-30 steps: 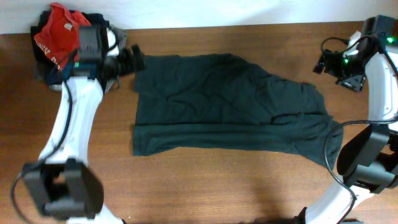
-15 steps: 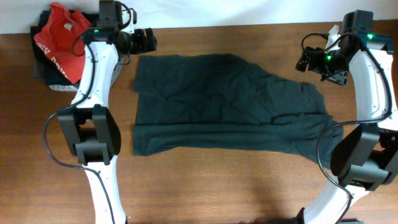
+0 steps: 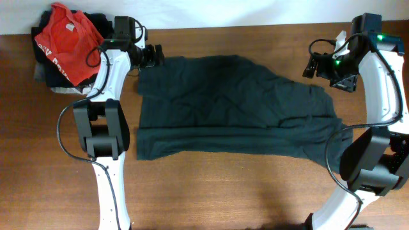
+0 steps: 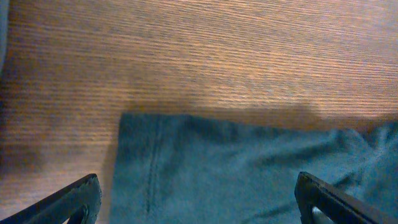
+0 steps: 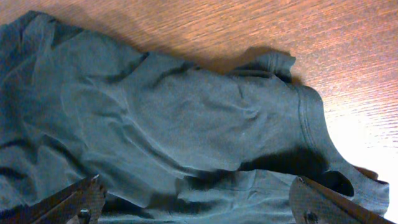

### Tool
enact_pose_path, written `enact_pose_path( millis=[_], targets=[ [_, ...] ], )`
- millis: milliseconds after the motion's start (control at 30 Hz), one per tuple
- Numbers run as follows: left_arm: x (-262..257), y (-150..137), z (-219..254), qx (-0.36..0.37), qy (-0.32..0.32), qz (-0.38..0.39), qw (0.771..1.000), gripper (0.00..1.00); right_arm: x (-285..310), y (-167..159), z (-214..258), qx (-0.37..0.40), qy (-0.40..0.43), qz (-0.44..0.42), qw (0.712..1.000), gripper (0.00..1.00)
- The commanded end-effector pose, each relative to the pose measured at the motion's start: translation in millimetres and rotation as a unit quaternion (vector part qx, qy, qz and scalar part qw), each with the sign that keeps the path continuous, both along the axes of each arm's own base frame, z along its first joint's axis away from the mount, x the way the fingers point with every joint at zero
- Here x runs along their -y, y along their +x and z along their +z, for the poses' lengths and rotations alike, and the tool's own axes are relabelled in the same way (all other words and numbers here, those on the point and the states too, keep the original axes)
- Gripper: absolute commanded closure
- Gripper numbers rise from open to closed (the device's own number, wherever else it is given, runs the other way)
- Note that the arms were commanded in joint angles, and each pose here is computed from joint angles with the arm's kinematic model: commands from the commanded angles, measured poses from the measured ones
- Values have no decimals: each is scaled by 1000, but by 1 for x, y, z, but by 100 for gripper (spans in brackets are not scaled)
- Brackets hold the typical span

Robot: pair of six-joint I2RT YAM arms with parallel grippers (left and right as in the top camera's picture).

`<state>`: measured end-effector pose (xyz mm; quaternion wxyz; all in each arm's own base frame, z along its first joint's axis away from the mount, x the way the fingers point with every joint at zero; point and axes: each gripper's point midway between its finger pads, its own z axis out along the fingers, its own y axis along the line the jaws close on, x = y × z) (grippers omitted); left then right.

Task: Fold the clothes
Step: 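Release the shirt and raise both grippers toward the back corners, then lower both grippers onto the shirt's back edge and grasp it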

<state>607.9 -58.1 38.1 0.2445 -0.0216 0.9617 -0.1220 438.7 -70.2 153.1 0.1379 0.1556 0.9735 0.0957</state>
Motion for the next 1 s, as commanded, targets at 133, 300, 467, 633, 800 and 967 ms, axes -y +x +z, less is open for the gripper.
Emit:
enact_pose_path(
  millis=[133,300,467,633,800,967],
  targets=[
    [-3,10,-19,10,19,-12,1000,1,-5,-1,2,-4,5,7,1000,1],
    [-3,15,-27,17,17,-13,1000,1,-6,-5,2,-11,7,7,1000,1],
    [4,16,-35,17,-1,-24,1000,1,-8,-6,1,-14,8,9,1000,1],
    [16,13,-39,11,-28,-40,999,19,-10,-5,1,-13,7,11,1000,1],
    [18,10,-40,5,-27,-42,999,46,-7,8,5,15,0,11,1000,0],
    [18,11,-40,7,-27,-42,999,77,-1,35,14,72,-13,11,997,0]
  ],
)
